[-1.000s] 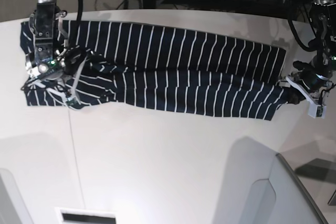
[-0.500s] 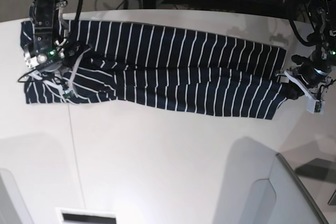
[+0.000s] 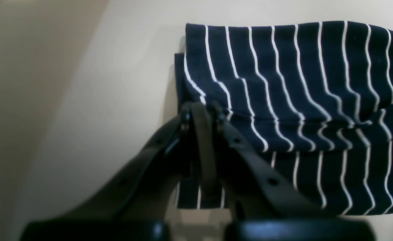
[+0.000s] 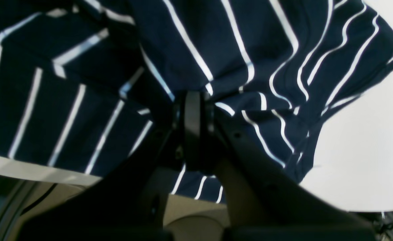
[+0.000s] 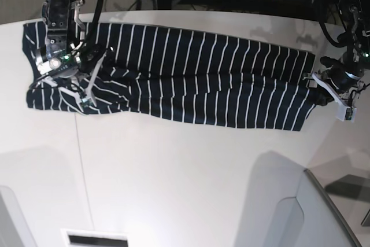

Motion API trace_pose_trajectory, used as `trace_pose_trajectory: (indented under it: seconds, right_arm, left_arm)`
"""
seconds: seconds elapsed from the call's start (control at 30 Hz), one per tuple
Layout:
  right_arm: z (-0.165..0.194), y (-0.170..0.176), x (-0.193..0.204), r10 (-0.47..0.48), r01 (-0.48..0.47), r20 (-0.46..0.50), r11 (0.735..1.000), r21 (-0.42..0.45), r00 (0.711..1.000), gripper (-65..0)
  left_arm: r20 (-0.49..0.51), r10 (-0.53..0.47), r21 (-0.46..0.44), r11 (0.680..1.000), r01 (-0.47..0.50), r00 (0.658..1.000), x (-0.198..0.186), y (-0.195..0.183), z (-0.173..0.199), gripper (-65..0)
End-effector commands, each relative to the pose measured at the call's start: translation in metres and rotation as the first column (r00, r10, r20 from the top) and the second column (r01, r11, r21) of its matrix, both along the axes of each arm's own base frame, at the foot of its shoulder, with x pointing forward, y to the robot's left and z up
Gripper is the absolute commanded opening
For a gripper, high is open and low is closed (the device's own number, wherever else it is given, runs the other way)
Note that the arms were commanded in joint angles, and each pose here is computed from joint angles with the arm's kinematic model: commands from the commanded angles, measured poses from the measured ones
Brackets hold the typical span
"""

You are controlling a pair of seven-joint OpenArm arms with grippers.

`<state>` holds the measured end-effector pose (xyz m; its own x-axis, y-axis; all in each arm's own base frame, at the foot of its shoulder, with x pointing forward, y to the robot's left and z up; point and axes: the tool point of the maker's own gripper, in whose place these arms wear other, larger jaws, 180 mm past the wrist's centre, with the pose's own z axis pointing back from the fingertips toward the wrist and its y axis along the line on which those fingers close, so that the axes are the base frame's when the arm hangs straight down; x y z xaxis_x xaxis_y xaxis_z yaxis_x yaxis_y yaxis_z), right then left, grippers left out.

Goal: Layout the t-shirt on the table in an organized manner, then fold the t-shirt properly
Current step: 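Drag the right gripper's held side toward the left gripper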

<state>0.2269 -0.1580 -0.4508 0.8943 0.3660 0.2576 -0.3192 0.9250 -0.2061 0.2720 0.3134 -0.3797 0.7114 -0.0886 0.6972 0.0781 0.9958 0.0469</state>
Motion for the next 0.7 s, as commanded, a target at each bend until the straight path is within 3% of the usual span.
trace_pose_trajectory:
  seconds: [0.0, 0.17, 0.6, 0.67]
  right_arm:
    - [0.005, 0.0, 0.005, 0.0, 0.0, 0.023, 1.0, -0.002, 1.0, -65.0]
    - [-0.012, -0.001, 0.003, 0.006, -0.006, 0.007, 1.0, 0.014, 1.0, -65.0]
    - [-0.012, -0.013, 0.003, 0.007, -0.007, 0.005, 1.0, -0.012, 1.0, -64.5]
    - [-0.012, -0.014, 0.003, 0.007, -0.006, 0.005, 1.0, -0.014, 1.0, -60.3]
  left_arm:
    - [0.047, -0.01, 0.016, 1.0, 0.009, 0.999, 0.009, 0.004, 0.015, -65.0]
    - [0.044, -0.008, 0.015, 1.0, 0.007, 0.999, 0.008, 0.005, 0.014, -65.0]
    - [0.035, -0.005, 0.013, 1.0, 0.005, 0.999, 0.006, 0.006, 0.011, -65.0]
    - [0.024, -0.005, 0.013, 1.0, 0.005, 1.0, 0.002, 0.006, 0.008, -65.0]
